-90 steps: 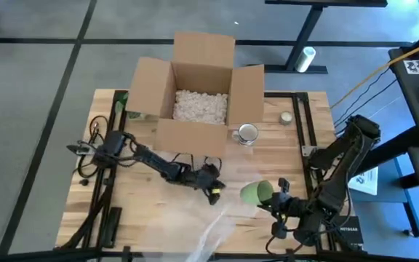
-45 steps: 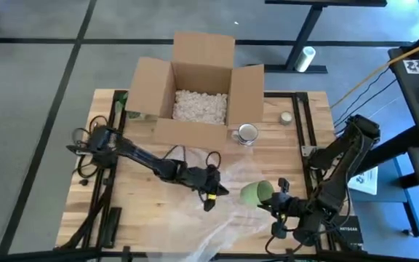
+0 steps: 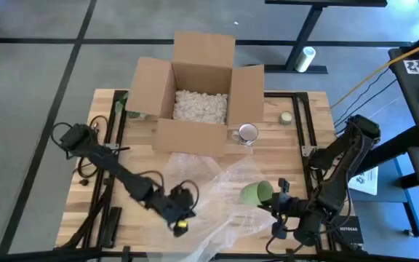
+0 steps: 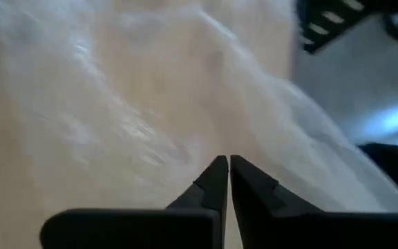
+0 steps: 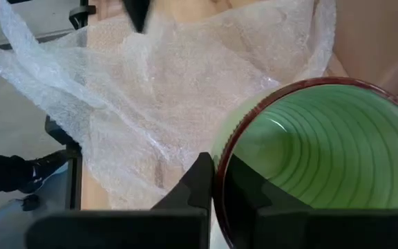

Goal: Wrap mug
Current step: Wrap the green mug with the bubble wrap

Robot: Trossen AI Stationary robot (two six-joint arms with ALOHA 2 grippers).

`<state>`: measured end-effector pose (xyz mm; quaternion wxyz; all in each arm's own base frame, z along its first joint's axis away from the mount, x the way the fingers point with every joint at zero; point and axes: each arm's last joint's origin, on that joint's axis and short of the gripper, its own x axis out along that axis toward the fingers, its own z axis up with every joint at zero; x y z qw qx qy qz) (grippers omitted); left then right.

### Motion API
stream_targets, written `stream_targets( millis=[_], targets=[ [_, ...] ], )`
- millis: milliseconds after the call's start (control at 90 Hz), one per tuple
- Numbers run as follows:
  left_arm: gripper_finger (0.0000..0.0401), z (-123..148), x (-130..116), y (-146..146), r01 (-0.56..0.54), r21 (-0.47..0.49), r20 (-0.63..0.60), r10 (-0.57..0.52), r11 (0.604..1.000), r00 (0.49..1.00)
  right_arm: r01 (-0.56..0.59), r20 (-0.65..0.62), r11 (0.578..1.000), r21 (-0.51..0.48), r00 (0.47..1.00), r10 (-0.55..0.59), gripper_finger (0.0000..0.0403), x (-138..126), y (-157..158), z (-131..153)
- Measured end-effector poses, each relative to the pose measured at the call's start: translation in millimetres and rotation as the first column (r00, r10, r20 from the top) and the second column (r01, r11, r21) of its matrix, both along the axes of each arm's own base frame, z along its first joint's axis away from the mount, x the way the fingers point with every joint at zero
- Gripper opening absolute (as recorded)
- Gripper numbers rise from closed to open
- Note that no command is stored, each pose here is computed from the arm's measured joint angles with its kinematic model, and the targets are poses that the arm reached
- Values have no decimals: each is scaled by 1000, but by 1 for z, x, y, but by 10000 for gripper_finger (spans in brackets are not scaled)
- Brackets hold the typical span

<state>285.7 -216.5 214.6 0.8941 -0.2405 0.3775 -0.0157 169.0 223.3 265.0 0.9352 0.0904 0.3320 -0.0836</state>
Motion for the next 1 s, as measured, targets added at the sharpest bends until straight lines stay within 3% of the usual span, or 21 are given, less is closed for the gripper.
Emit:
stream_targets(
  millis=[133, 444, 556, 689, 756, 844, 1000],
  targets=[
    [0, -11, -19, -18, -34, -33, -100, 30, 999, 995, 0, 2, 1000, 4, 1000, 0, 0, 0, 0, 0],
    [0, -58, -27, -26, -89, 80, -278, 107, 993, 955, 1, 22, 1000, 31, 1000, -1, 0, 2, 2, 2],
    [0, -68, -32, -14, -144, 176, -375, 201, 974, 905, 0, 27, 999, 41, 1000, -1, 0, 2, 3, 2],
    [0, -71, -47, 3, -186, 349, -462, 341, 918, 818, 0, 29, 999, 44, 1000, -1, 0, 2, 3, 2],
    [0, -72, -53, 11, -206, 440, -443, 411, 874, 797, 1, 32, 999, 46, 999, -2, 0, 2, 4, 2],
    [0, -72, -51, 18, -279, 514, -329, 487, 811, 809, 5, 46, 999, 54, 999, -7, 0, 3, 4, 3],
    [0, -69, -40, 26, -384, 543, -142, 533, 747, 834, -11, 70, 995, 97, 998, 4, 0, 17, 4, 6]
  ],
)
